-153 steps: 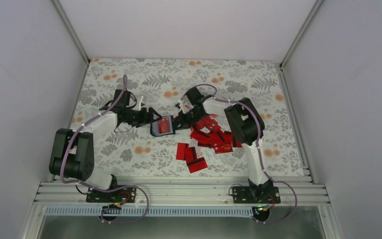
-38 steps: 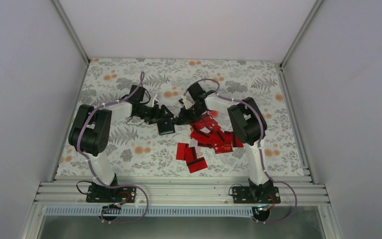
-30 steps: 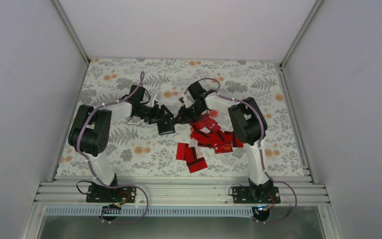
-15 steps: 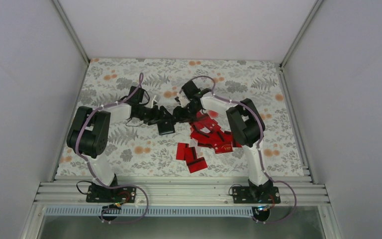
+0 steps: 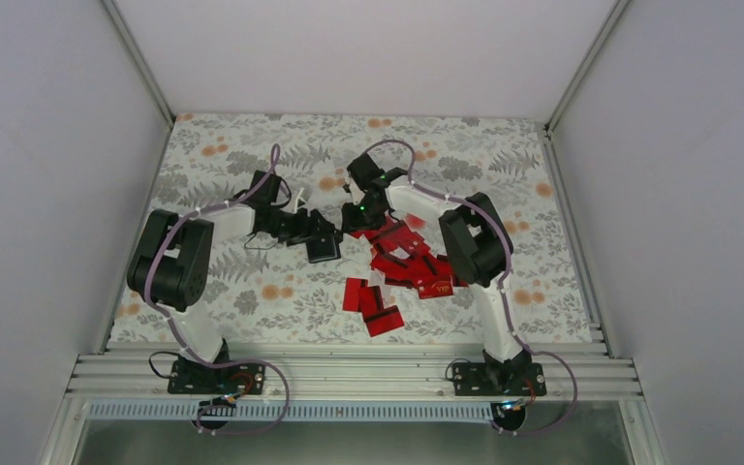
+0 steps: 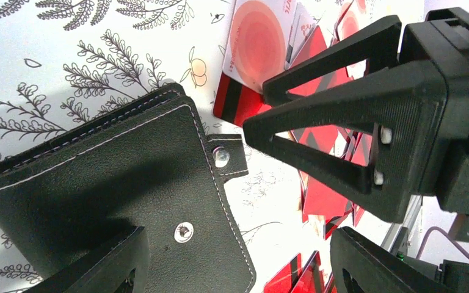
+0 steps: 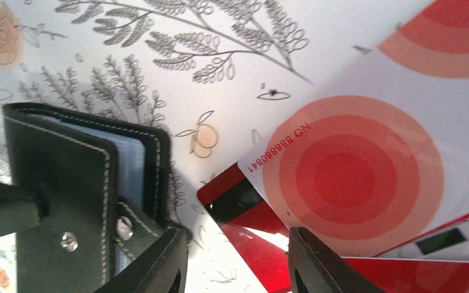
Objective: Put the credit cards into the card holder
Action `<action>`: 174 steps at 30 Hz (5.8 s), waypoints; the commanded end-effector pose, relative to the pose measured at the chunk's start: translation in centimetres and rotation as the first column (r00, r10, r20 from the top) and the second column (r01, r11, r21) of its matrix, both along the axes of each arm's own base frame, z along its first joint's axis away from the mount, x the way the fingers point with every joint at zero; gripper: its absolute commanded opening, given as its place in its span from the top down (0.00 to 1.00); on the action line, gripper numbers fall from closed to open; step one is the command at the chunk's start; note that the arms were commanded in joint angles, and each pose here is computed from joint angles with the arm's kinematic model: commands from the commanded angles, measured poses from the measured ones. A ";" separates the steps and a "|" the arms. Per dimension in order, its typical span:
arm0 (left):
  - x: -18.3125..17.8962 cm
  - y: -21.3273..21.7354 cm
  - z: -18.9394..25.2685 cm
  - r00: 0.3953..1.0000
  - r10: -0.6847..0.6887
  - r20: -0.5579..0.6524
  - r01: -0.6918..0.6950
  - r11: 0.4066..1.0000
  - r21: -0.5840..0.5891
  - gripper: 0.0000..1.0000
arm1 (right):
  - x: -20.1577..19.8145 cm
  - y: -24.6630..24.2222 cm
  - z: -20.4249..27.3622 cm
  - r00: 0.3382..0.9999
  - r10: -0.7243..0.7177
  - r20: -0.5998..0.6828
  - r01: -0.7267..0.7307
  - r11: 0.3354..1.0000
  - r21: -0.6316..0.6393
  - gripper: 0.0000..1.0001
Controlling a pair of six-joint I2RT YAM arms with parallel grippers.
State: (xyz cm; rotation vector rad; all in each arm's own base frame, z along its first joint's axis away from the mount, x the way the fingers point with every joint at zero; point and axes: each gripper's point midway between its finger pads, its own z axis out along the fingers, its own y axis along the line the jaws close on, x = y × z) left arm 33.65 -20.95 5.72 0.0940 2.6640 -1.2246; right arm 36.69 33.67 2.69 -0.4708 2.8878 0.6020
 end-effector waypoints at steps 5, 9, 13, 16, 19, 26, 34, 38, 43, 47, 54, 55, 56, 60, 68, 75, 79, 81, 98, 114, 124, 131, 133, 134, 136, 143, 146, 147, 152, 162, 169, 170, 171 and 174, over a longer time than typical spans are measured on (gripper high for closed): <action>-0.8 0.6 -0.4 1.000 0.006 0.008 -0.006 0.999 0.042 0.26 | 0.3 0.0 1.4 0.998 0.028 0.050 -0.028 1.000 0.010 0.56; -0.7 0.7 -0.1 1.000 0.012 0.015 -0.012 0.999 0.040 0.27 | -1.1 1.8 3.4 0.989 0.119 0.086 -0.128 0.986 0.109 0.51; -0.3 0.9 0.5 0.999 0.033 0.037 -0.035 0.998 0.051 0.38 | -1.7 2.1 2.6 0.990 0.119 0.072 -0.127 0.984 0.122 0.51; -0.1 0.8 0.8 0.999 0.037 0.036 -0.039 0.998 0.051 0.45 | -2.4 2.6 2.1 0.988 0.136 0.067 -0.144 0.981 0.131 0.52; -0.1 0.8 0.9 0.999 0.034 0.034 -0.036 0.998 0.055 0.52 | -2.9 3.0 1.7 0.988 0.145 0.058 -0.151 0.979 0.134 0.54; -0.3 1.1 -0.4 1.000 0.029 0.011 -0.030 0.996 0.082 0.61 | -1.8 2.2 0.5 0.994 0.090 0.061 -0.094 0.994 0.059 0.59; -0.7 1.8 -2.6 0.999 0.028 -0.017 -0.025 0.986 0.164 0.67 | -0.1 0.0 0.2 0.990 0.031 0.136 -0.021 0.997 -0.073 0.61; -1.2 2.0 -3.7 0.999 0.013 -0.039 -0.005 0.979 0.206 0.69 | 0.5 -0.3 0.6 0.987 0.015 0.158 0.000 0.996 -0.094 0.62; -0.6 1.8 -2.0 1.000 0.015 -0.012 -0.013 0.980 0.197 0.69 | -0.3 -0.1 2.3 0.984 0.025 0.174 -0.019 0.999 -0.040 0.63; 0.7 1.6 1.1 0.999 0.019 0.038 -0.026 0.981 0.194 0.59 | -1.4 0.3 3.9 0.982 0.043 0.183 -0.052 0.998 0.045 0.62; 0.6 2.9 3.1 0.999 0.006 0.050 -0.020 0.959 0.283 0.48 | -1.5 1.0 5.3 0.987 0.048 0.154 -0.070 0.987 0.142 0.62; 0.2 3.2 2.9 0.999 0.002 0.044 -0.015 0.954 0.301 0.48 | -1.6 1.4 5.9 0.988 0.052 0.148 -0.078 0.981 0.177 0.62; -0.2 3.5 2.6 0.999 -0.002 0.038 -0.010 0.950 0.313 0.48 | -1.6 1.6 6.4 0.989 0.052 0.141 -0.081 0.976 0.205 0.62; -2.1 3.9 0.6 1.000 -0.012 -0.002 0.012 0.949 0.315 0.50 | -0.6 1.0 7.8 0.994 0.014 0.106 -0.044 0.958 0.282 0.62; -2.2 3.2 -1.4 1.000 0.000 -0.026 0.007 0.964 0.266 0.57 | -0.1 -0.1 6.8 1.000 -0.027 0.012 0.021 0.943 0.332 0.65; -1.9 2.3 -1.9 0.999 -0.011 -0.037 0.019 0.975 0.221 0.61 | -1.0 1.1 3.9 0.995 0.019 -0.101 0.020 0.928 0.371 0.72; -1.9 2.1 -2.4 0.998 -0.020 -0.052 0.031 0.976 0.215 0.62 | -1.4 1.6 3.3 0.991 0.038 -0.128 0.016 0.918 0.396 0.75; -1.8 2.0 -2.6 0.998 -0.021 -0.056 0.033 0.976 0.217 0.62 | -1.5 1.9 2.9 0.988 0.048 -0.146 0.016 0.912 0.410 0.75; -0.8 2.0 -3.8 0.997 -0.018 -0.079 0.037 0.970 0.238 0.65 | -1.8 3.2 1.7 0.976 0.108 -0.189 -0.004 0.876 0.483 0.76; -0.3 2.0 -4.6 0.996 -0.040 -0.084 0.061 0.960 0.272 0.66 | -2.6 4.4 1.5 0.955 0.208 -0.210 -0.069 0.848 0.526 0.76; 0.0 2.3 -4.9 0.996 -0.039 -0.084 0.063 0.952 0.300 0.66 | -2.7 3.8 1.6 0.959 0.198 -0.201 -0.087 0.885 0.458 0.76; 0.9 2.8 -4.1 0.999 -0.023 -0.049 0.038 0.938 0.344 0.64 | -1.7 3.8 4.2 0.975 0.168 -0.146 -0.084 0.886 0.455 0.75; 1.0 2.9 -4.1 0.999 -0.019 -0.047 0.035 0.937 0.348 0.64 | -1.0 4.1 4.7 0.978 0.158 -0.133 -0.080 0.884 0.461 0.76; 1.0 2.9 -4.2 0.999 -0.017 -0.049 0.033 0.936 0.350 0.64 | -0.7 4.3 4.8 0.980 0.153 -0.130 -0.077 0.883 0.462 0.77; 1.1 2.9 -4.2 0.999 -0.016 -0.047 0.032 0.936 0.351 0.64 | -0.3 4.6 4.8 0.981 0.144 -0.130 -0.068 0.884 0.462 0.79; 1.2 2.8 -4.3 0.999 -0.018 -0.050 0.034 0.938 0.345 0.64 | 0.5 4.4 3.7 0.985 0.104 -0.136 -0.036 0.904 0.426 0.84; 1.2 2.7 -4.3 0.998 -0.020 -0.053 0.037 0.940 0.339 0.64 | 0.4 3.7 2.8 0.987 0.085 -0.134 -0.028 0.924 0.381 0.86; 1.1 2.6 -4.3 0.998 -0.021 -0.055 0.038 0.941 0.336 0.64 | 0.3 3.5 2.6 0.987 0.085 -0.135 -0.028 0.925 0.378 0.86; 1.1 2.6 -4.4 0.998 -0.032 -0.057 0.049 0.941 0.336 0.65 | -1.1 3.9 1.9 0.980 0.111 -0.163 -0.039 0.918 0.394 0.86; 1.3 2.3 -4.5 0.997 -0.037 -0.060 0.055 0.942 0.331 0.65 | -1.7 4.7 1.9 0.978 0.123 -0.169 -0.045 0.914 0.402 0.87; 1.4 2.2 -4.5 0.997 -0.039 -0.061 0.057 0.943 0.327 0.65 | -2.2 5.0 1.5 0.974 0.128 -0.186 -0.043 0.913 0.405 0.87; 1.5 2.2 -4.4 0.997 -0.039 -0.060 0.057 0.944 0.326 0.65 | -2.3 5.0 1.3 0.974 0.130 -0.188 -0.044 0.914 0.404 0.87; 1.5 2.2 -4.4 0.997 -0.039 -0.062 0.057 0.945 0.323 0.65 | -2.4 5.1 1.2 0.973 0.131 -0.190 -0.044 0.914 0.403 0.87; 1.5 2.1 -4.4 0.997 -0.042 -0.062 0.060 0.944 0.324 0.65 | -2.7 5.2 0.7 0.970 0.135 -0.202 -0.045 0.916 0.398 0.87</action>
